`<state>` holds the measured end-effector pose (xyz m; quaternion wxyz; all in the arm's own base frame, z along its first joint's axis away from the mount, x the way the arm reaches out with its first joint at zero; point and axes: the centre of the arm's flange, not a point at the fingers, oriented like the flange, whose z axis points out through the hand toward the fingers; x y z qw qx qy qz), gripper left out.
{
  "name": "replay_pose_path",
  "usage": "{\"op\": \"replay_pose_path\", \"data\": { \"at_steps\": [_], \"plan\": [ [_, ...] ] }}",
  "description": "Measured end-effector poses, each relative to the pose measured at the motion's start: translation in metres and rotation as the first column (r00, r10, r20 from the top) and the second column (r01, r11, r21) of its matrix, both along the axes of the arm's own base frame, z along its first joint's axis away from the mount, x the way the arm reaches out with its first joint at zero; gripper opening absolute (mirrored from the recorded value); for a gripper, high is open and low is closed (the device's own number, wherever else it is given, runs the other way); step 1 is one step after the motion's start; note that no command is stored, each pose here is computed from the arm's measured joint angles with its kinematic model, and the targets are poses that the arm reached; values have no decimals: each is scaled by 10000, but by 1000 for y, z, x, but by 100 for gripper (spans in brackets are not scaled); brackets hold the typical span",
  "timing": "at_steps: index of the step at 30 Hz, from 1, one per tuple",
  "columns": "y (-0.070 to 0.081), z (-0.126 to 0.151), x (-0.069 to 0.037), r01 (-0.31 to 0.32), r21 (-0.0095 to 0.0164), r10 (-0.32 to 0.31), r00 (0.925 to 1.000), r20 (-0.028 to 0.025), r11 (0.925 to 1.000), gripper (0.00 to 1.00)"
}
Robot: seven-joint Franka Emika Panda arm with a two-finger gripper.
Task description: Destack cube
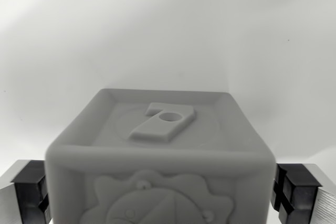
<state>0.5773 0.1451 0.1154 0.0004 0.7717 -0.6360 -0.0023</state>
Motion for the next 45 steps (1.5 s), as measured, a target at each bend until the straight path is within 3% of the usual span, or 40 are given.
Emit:
{"op": "replay_pose_path", "data": {
  "at_steps": [10, 17, 45],
  "plan": [
    [0, 0, 0, 1, 0, -1, 10000, 0, 10000, 100],
    [0, 7, 1, 0, 6, 0, 10000, 40, 10000, 100],
    [0, 78, 1, -7, -20, 7, 10000, 69, 10000, 100]
  ]
}}
